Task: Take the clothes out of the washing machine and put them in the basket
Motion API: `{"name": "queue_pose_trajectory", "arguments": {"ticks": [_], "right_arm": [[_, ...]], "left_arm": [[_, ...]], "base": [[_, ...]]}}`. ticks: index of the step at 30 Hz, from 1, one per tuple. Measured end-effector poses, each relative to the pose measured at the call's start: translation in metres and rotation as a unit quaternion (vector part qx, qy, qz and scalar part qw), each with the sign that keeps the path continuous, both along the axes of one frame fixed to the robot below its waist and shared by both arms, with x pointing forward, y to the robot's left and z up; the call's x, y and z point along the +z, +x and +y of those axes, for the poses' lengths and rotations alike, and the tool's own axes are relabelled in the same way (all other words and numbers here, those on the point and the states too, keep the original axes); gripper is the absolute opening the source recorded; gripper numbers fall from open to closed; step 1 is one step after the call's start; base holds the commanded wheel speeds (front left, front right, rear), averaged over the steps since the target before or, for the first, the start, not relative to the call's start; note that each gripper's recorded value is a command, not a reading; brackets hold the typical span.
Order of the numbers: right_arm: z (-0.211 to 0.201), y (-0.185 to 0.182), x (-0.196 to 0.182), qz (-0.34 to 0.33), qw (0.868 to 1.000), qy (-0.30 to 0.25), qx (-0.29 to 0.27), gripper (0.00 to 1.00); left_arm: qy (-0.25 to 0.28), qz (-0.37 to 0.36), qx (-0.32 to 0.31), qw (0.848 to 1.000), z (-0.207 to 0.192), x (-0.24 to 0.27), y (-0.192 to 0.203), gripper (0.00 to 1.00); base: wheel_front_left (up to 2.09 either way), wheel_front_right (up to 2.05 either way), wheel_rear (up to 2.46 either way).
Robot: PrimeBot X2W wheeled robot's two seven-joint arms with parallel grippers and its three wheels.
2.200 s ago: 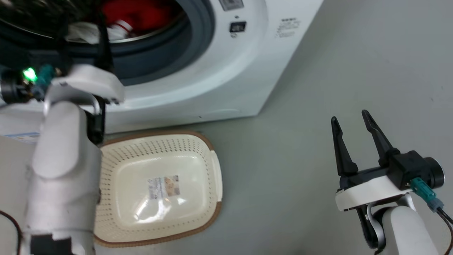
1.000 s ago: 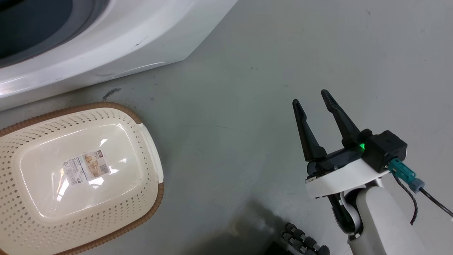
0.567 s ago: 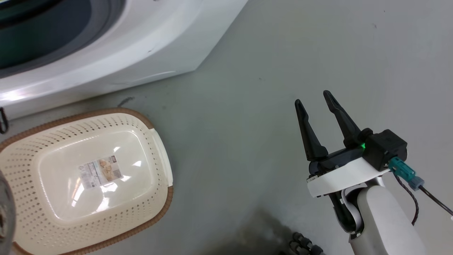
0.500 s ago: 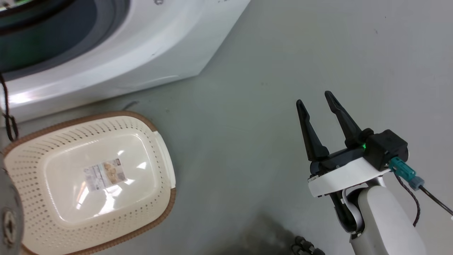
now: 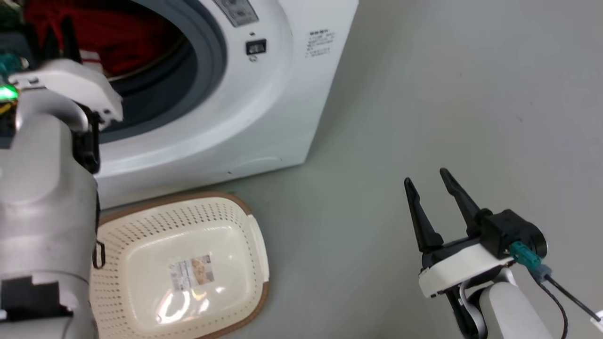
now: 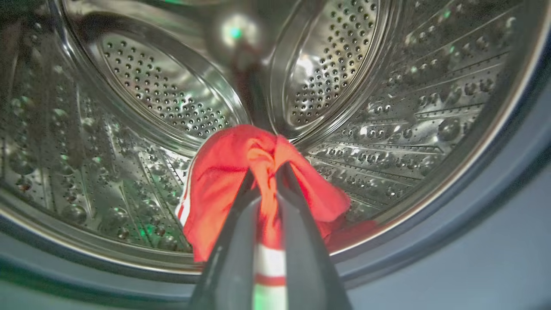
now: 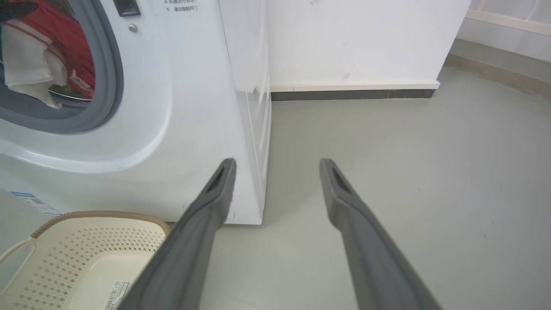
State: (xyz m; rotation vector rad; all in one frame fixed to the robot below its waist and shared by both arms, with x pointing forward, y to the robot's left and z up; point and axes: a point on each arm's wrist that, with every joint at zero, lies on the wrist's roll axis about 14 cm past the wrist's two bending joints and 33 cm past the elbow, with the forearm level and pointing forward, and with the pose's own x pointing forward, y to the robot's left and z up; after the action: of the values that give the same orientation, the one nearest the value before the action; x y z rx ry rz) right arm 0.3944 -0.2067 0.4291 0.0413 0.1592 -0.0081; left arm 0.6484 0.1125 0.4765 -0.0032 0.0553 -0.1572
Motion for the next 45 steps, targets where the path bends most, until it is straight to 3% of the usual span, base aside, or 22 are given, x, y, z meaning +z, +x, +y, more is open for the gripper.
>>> {"name": "queue_pose_trajectory", "arguments": {"ticks": [11, 21, 28, 35, 40, 45], "right_arm": [[0.019, -0.013, 0.022, -0.029, 0.999, 0.005, 0.024, 1.0], [0.033, -0.022, 0.036, -0.042, 0.998, 0.008, 0.044, 1.0], [0.043, -0.025, 0.043, -0.048, 0.997, 0.007, 0.058, 1.0], [0.053, -0.023, 0.042, -0.044, 0.996, 0.006, 0.075, 1.0], [0.06, -0.017, 0.038, -0.038, 0.996, 0.006, 0.086, 1.0], [0.065, -0.005, 0.031, -0.029, 0.995, 0.006, 0.094, 1.0]], "left_arm": [[-0.044, -0.097, 0.025, 0.994, 0.029, 0.069, -0.072, 0.0], [-0.066, -0.194, 0.024, 0.979, 0.035, 0.126, -0.146, 0.0], [-0.071, -0.222, 0.032, 0.972, 0.039, 0.139, -0.205, 0.0], [-0.073, -0.147, 0.062, 0.984, 0.052, 0.102, -0.248, 0.0], [-0.079, -0.025, 0.068, 0.994, 0.048, 0.03, -0.268, 0.0], [-0.102, 0.1, 0.075, 0.987, 0.044, -0.051, -0.283, 0.0]], "base": [[0.0, 0.0, 0.0], [0.0, 0.0, 0.0], [0.0, 0.0, 0.0], [0.0, 0.0, 0.0], [0.0, 0.0, 0.0], [0.0, 0.0, 0.0]]}}
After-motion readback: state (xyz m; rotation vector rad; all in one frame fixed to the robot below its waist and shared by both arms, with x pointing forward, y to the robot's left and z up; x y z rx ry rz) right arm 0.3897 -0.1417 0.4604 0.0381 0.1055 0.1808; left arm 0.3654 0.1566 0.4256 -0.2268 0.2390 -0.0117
